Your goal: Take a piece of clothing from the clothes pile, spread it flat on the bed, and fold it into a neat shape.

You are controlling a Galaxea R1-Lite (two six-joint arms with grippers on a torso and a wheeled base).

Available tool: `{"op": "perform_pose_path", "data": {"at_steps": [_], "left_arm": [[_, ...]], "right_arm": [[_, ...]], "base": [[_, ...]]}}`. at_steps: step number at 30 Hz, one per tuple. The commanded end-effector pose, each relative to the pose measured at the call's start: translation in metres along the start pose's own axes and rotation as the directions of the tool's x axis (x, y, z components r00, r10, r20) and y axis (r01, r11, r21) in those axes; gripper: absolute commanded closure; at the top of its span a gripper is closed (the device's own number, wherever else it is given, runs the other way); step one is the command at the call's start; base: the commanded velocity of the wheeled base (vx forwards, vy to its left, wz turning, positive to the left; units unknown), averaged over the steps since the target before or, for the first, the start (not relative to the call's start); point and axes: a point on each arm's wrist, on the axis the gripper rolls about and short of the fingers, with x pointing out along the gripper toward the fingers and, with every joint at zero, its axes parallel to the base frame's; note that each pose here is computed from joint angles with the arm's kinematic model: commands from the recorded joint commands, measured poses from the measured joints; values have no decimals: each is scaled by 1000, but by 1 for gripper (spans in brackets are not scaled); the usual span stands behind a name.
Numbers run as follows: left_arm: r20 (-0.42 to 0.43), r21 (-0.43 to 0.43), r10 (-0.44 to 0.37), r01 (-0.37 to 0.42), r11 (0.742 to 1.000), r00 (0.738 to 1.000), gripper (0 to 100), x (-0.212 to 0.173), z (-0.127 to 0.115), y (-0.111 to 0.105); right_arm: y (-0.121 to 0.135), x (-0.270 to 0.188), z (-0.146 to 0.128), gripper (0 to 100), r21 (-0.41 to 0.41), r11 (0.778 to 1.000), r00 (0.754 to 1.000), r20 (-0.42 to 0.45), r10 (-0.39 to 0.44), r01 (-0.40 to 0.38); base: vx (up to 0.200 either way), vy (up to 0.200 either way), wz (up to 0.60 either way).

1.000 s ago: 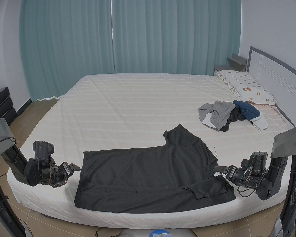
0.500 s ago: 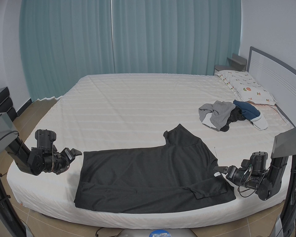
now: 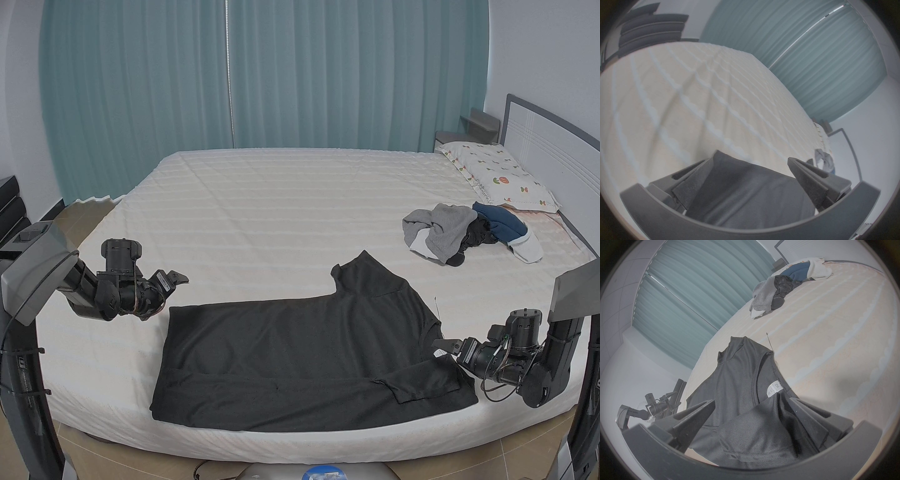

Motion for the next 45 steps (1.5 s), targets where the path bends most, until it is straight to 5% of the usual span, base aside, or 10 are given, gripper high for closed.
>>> {"op": "perform_pose_path", "data": {"at_steps": [1,12,25,26,31,37,45], "left_arm": [[-29,-17,-22,21,1000,999,0,22,-5,21],[67,-5,-16,17,1000,998,0,32,-2,26],[50,17,-2,1,1000,999,0,39,-16,31],[49,18,-2,1,1000,999,100,39,-16,31],[43,17,3,-3,1000,999,100,39,-17,31],[116,7,103,-104,995,988,100,37,-18,36],[193,-34,97,-92,995,976,100,36,-20,32]], "right_arm": [[0,1,-1,0,-1,1000,1000,-5,2,-2],[-1,4,-5,0,-3,1000,1000,-12,2,-2],[-1,6,-4,0,-12,1000,1000,-9,3,-3],[-1,7,-4,0,-14,1000,1000,-10,4,-4],[-1,7,-3,0,-20,1000,1000,1,11,-11],[3,19,3,0,-40,998,999,30,44,-43],[22,55,33,0,-130,985,984,119,132,-117]], "base": [[0,0,0],[0,0,0],[0,0,0],[0,0,0],[0,0,0],[0,0,0],[0,0,0]]}}
